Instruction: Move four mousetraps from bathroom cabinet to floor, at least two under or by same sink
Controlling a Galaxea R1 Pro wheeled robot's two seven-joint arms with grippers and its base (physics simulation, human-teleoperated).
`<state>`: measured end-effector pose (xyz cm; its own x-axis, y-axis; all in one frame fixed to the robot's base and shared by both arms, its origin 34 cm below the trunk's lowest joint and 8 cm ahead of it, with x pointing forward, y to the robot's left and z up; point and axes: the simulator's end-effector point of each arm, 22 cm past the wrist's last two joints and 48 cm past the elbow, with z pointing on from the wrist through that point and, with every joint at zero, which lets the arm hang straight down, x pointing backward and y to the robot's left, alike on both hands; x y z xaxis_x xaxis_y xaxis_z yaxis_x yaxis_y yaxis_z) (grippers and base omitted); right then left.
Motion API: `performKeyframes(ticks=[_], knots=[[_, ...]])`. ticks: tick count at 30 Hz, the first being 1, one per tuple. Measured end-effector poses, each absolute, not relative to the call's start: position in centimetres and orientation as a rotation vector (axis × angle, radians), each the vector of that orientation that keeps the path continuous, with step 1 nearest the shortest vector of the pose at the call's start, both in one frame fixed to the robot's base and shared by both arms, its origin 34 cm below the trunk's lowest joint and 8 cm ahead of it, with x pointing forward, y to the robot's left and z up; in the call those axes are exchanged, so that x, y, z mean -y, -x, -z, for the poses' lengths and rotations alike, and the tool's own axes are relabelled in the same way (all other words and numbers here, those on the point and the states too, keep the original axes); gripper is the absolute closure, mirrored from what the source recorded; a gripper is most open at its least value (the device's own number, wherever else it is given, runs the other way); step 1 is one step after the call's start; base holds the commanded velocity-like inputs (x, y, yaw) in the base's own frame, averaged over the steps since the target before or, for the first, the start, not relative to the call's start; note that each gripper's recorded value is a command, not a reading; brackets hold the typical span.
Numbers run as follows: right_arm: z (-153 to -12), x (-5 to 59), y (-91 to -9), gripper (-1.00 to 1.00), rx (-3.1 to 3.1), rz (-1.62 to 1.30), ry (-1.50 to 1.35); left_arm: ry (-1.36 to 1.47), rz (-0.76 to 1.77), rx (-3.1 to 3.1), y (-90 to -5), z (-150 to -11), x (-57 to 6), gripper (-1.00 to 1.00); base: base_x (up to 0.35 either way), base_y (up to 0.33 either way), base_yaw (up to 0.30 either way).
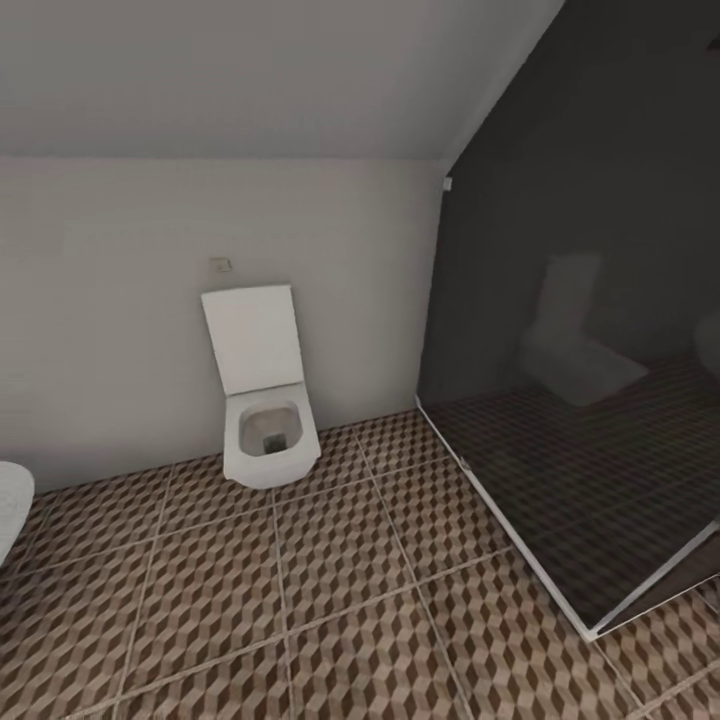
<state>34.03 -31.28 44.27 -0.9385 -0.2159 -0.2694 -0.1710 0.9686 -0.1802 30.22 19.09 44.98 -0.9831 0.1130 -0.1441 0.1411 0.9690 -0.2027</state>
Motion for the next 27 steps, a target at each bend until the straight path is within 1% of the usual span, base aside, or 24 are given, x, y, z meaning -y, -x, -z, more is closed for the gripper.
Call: performKeyframes(ticks=[27], knots=[[-44.7, 31.2, -34.9, 1.0, -2.805, 0.223, 0.278, -0.195, 0.294, -2.959, -31.5, -45.3, -19.9, 1.0, 0.0, 0.0, 0.262]])
